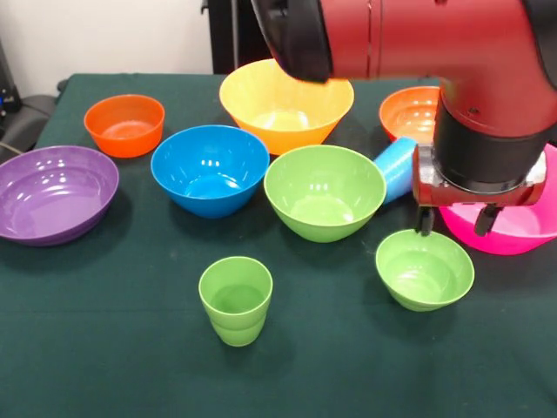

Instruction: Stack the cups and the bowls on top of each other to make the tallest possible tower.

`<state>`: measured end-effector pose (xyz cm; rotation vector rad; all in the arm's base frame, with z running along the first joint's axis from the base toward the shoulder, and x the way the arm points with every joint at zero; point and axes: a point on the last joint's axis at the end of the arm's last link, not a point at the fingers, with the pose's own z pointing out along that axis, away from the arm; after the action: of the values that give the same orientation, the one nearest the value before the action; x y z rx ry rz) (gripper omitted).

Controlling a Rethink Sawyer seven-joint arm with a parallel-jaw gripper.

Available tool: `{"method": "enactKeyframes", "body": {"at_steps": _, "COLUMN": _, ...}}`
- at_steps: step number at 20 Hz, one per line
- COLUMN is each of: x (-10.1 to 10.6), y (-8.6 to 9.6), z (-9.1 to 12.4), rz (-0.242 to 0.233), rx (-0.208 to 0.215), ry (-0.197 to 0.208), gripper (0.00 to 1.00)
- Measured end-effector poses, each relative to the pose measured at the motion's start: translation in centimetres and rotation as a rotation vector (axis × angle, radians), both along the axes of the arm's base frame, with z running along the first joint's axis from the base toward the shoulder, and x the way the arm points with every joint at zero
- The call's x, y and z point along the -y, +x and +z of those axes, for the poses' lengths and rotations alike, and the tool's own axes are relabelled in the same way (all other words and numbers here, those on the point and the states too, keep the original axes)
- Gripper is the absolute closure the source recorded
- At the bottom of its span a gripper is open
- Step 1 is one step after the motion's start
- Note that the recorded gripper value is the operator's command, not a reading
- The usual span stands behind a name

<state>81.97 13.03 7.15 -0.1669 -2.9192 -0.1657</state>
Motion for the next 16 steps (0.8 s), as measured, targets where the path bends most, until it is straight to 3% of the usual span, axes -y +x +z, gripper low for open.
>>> {"method": "enactKeyframes", "body": {"at_steps": 7, "x": 3.7, "y": 2.4, "z": -0.3, "rz": 0.000, "rx": 0.177, "ry": -0.081, "gripper": 0.00}}
{"method": "enactKeyframes", "body": {"at_steps": 12, "x": 6.0, "y": 3.2, "z": -1.2, "rz": 0.035, "rx": 0.258, "ry": -0.131, "gripper": 0.00}}
{"method": "enactKeyframes", "body": {"at_steps": 16, "x": 6.7, "y": 3.3, "z": -1.8, "rz": 0.061, "rx": 0.282, "ry": -0.152, "gripper": 0.00}}
